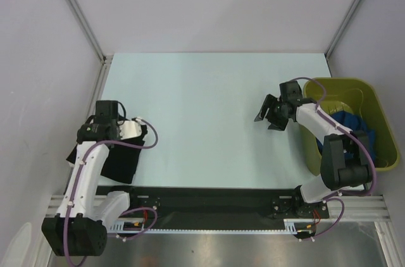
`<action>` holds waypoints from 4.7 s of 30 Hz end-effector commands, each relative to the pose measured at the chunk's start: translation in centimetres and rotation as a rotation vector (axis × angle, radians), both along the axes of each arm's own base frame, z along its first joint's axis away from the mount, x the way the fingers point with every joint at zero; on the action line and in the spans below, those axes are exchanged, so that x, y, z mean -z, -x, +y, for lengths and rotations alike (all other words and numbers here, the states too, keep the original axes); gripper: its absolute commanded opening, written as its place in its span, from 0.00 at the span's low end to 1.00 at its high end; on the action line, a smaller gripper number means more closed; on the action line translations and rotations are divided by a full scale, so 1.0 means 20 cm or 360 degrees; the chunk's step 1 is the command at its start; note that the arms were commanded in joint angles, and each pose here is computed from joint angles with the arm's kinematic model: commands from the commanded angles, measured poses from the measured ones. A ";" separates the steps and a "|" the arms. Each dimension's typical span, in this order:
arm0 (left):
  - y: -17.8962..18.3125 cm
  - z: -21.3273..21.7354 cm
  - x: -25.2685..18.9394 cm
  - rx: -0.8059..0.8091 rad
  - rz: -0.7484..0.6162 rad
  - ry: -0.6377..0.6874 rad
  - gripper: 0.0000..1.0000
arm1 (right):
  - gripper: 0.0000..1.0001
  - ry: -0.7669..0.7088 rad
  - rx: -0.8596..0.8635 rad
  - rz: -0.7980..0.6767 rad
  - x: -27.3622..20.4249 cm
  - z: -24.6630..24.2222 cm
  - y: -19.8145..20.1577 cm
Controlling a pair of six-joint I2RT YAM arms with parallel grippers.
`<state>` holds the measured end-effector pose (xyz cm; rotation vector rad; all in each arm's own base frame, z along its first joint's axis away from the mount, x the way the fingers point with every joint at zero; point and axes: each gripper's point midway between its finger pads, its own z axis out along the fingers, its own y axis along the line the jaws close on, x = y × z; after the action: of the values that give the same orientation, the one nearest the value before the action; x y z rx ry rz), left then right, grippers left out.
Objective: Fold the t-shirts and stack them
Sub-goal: Neatly place the folded tshirt to the corner
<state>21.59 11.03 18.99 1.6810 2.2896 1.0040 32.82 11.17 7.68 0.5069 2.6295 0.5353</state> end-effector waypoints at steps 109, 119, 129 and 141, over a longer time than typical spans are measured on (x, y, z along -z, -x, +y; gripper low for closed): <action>-0.92 -0.57 0.69 -0.0740 -0.0278 0.1189 0.52 | 0.73 0.0152 0.0075 -0.0063 -0.09 -0.21 0.06; -0.83 -0.82 0.34 -0.0520 -0.0214 0.1627 0.89 | 0.73 0.0157 0.0066 -0.0056 -0.08 -0.21 0.05; -0.71 -0.74 0.17 -0.0527 -0.0345 0.1361 1.00 | 0.74 0.0297 0.0089 -0.0331 -0.34 -0.30 0.00; -0.37 -0.81 0.15 -0.0499 -0.0400 0.1537 1.00 | 0.77 0.0532 0.0143 -0.0820 -0.72 -0.45 0.00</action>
<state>30.33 -5.12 16.97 0.8332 2.2782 0.0770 32.56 3.16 20.53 0.3575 2.2115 0.2104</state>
